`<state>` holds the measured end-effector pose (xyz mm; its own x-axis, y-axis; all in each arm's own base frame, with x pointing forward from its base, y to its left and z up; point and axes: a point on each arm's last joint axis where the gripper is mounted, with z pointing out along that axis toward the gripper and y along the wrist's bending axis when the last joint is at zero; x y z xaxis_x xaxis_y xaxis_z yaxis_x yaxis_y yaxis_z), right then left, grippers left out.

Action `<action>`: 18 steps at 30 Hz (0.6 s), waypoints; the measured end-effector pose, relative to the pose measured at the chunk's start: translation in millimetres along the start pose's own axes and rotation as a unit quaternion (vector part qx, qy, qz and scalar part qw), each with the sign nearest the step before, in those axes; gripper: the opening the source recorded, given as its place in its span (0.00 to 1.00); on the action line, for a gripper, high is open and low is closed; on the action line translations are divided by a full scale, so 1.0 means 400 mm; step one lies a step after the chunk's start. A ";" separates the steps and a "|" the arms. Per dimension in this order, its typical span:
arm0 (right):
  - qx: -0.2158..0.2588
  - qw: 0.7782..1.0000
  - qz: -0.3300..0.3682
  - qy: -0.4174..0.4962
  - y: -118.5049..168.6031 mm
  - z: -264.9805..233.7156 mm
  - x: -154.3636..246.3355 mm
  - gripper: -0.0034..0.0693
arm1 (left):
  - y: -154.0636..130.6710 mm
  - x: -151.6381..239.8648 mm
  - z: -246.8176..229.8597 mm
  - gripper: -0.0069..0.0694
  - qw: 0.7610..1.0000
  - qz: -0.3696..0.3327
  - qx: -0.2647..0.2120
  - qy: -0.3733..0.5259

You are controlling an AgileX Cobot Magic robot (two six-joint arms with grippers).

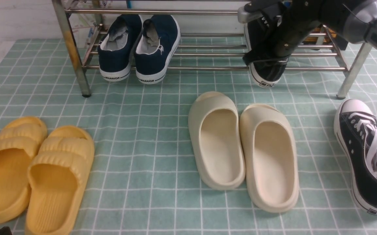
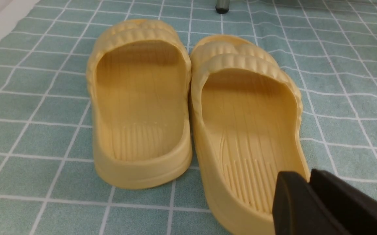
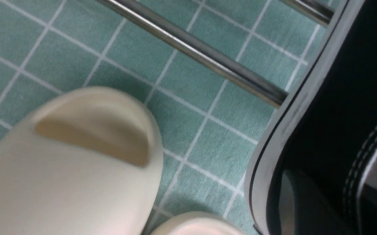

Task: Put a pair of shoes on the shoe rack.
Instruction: Use the right arm to put a shoe into the shoe rack

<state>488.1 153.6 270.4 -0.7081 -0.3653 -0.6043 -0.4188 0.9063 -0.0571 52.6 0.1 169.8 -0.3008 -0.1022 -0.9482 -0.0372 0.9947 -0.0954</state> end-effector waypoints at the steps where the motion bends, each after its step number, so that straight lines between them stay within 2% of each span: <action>1: 0.001 1.000 0.000 -0.002 0.000 -0.001 -0.001 0.28 | 0.000 0.000 0.000 0.20 1.000 0.000 0.000 0.000; 2: 0.004 1.000 0.002 -0.013 -0.002 -0.010 -0.009 0.38 | 0.000 0.000 0.000 0.20 1.000 0.000 0.000 0.000; 3: 0.004 1.000 0.003 -0.014 -0.002 -0.012 -0.010 0.39 | 0.000 0.000 0.000 0.20 1.000 0.000 0.000 0.000; 5: 0.003 1.000 0.014 -0.011 -0.001 -0.038 -0.014 0.53 | 0.000 0.000 0.000 0.21 1.000 0.000 0.000 0.000; 9: 0.000 1.000 0.020 0.010 0.001 -0.084 -0.012 0.67 | 0.000 0.000 0.000 0.21 1.000 0.000 0.000 0.000; 14: -0.005 0.999 0.023 0.040 0.004 -0.123 -0.004 0.69 | 0.000 0.000 0.000 0.21 1.000 0.000 0.000 0.000; 18: -0.011 0.996 0.023 0.088 0.008 -0.136 0.016 0.62 | 0.000 0.000 0.000 0.21 1.000 0.000 0.000 0.000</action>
<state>451.4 142.5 309.5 -0.8143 -0.3567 -0.4579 -0.3949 0.9186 -0.0133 52.6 0.1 169.8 -0.3008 -0.1022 -0.9482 -0.0372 0.9947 -0.0954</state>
